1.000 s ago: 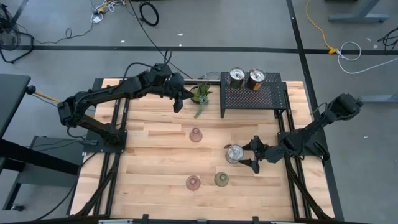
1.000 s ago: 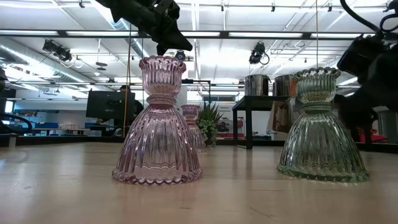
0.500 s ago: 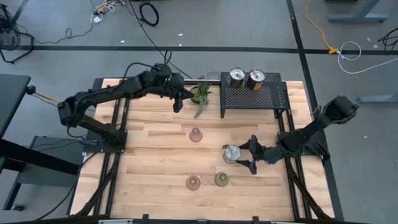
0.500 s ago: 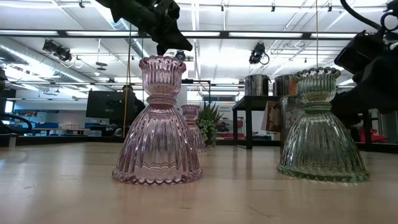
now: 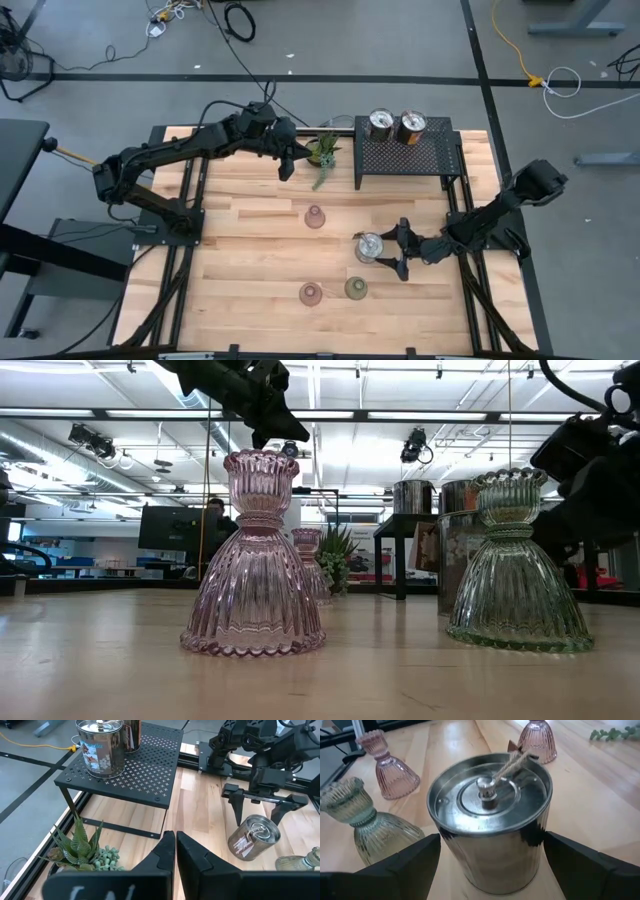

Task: Pick & Place candle stick holders
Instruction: Align the silver scented candle with the silver scented candles on the shelf

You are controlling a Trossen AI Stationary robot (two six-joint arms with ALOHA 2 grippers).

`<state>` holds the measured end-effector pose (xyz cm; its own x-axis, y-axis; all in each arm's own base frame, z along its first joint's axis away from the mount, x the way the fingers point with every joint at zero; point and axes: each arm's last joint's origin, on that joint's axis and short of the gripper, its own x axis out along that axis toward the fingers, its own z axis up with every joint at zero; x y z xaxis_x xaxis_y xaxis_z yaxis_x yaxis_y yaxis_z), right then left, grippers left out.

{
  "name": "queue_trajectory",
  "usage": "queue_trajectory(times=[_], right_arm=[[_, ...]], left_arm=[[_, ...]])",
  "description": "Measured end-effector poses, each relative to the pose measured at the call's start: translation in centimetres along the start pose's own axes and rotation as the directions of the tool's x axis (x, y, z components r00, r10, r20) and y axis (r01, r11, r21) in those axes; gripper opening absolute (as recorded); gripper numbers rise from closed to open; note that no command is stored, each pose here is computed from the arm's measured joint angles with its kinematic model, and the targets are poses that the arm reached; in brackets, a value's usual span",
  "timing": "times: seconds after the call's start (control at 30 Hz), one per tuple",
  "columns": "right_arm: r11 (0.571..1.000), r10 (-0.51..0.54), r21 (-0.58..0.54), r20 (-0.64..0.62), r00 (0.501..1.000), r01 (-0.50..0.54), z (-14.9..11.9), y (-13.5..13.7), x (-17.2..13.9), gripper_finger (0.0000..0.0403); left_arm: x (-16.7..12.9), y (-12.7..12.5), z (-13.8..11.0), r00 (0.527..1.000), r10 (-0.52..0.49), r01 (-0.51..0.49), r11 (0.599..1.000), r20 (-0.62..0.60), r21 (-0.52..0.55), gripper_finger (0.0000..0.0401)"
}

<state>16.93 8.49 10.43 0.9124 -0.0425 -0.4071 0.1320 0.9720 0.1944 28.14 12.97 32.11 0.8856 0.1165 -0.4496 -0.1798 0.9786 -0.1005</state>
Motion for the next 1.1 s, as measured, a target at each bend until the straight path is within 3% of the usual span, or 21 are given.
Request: queue_trajectory(times=[0.3, 0.63, 1.1], right_arm=[[1.000, -0.005, 0.004, 0.008, 1.000, 0.005, -0.04, 0.02, 0.10, 0.0352], [0.999, 0.022, 0.025, 0.024, 0.999, -0.023, 0.19, 0.19, 0.09, 0.0397], [1.000, 0.012, 0.028, 0.039, 0.999, -0.013, 0.37, 0.08, 0.17, 0.0391]], left_arm=[[0.00, -0.01, 0.00, 1.000, 0.000, 0.000, 1.000, 0.000, 0.000, 0.0016], [0.00, -0.01, 0.00, 1.000, 0.000, 0.000, 1.000, 0.000, 0.001, 0.0016], [0.00, -0.01, 0.00, 1.000, 0.000, 0.000, 1.000, 0.000, 0.001, 0.0016]])
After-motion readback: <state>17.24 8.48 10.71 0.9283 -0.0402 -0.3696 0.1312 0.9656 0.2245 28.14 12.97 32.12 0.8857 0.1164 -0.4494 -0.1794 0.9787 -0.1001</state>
